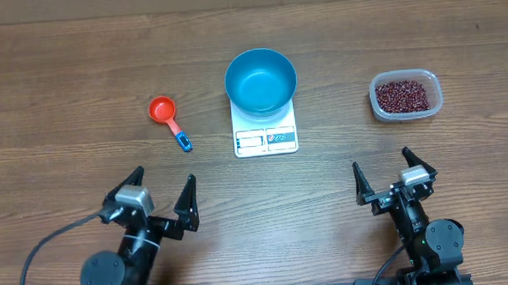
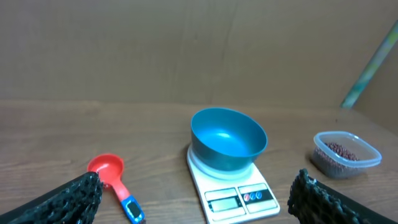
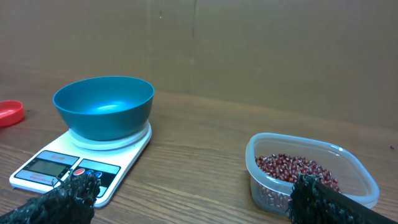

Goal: Scoop item into bowl and weigh 150g on scale
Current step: 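Move the left gripper over the red scoop's bowl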

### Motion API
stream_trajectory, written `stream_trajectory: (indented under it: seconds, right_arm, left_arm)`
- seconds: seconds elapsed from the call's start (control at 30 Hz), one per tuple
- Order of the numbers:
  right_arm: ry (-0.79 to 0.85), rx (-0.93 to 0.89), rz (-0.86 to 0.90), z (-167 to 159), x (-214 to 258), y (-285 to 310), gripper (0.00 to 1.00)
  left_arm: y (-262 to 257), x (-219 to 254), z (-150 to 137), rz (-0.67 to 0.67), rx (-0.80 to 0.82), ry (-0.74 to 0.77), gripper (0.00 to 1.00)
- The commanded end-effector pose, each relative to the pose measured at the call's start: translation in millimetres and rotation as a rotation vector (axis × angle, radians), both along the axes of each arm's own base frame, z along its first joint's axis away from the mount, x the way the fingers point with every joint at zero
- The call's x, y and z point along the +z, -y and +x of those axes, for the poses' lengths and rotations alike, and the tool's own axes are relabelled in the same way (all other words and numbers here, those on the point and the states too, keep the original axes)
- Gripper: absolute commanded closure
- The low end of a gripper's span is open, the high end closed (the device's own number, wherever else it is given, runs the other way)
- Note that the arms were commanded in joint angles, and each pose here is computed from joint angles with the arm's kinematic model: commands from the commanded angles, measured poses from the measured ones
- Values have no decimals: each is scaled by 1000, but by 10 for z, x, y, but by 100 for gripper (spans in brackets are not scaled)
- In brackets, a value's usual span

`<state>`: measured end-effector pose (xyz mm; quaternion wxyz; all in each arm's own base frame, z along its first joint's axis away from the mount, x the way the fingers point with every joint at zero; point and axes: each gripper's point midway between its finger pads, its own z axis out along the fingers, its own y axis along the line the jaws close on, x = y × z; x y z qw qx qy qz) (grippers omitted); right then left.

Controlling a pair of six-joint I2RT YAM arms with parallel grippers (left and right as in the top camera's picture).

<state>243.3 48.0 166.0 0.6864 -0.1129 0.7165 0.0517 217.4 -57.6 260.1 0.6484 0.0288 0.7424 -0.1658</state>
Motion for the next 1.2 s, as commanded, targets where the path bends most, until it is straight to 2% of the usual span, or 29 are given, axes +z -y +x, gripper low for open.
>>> stream_trajectory:
  seconds: [0.0,0.37,0.63,1.03,1.17]
  right_arm:
    - [-6,-10,0,9,-40,17,0]
    - [-7,-10,0,9,-41,17,0]
    - [-7,-10,0,9,-41,17,0]
    - [-7,-10,0,9,-41,17,0]
    - [-6,-10,0,9,-40,17,0]
  left_arm:
    - [-13,249,51,32,9,0,1]
    - [28,666,391,122,2,-230,0]
    - [50,720,683,151,9,-426,0]
    - [-56,377,1174,161,50,-707,0]
    - [-49,199,1251,187,35,-767,0]
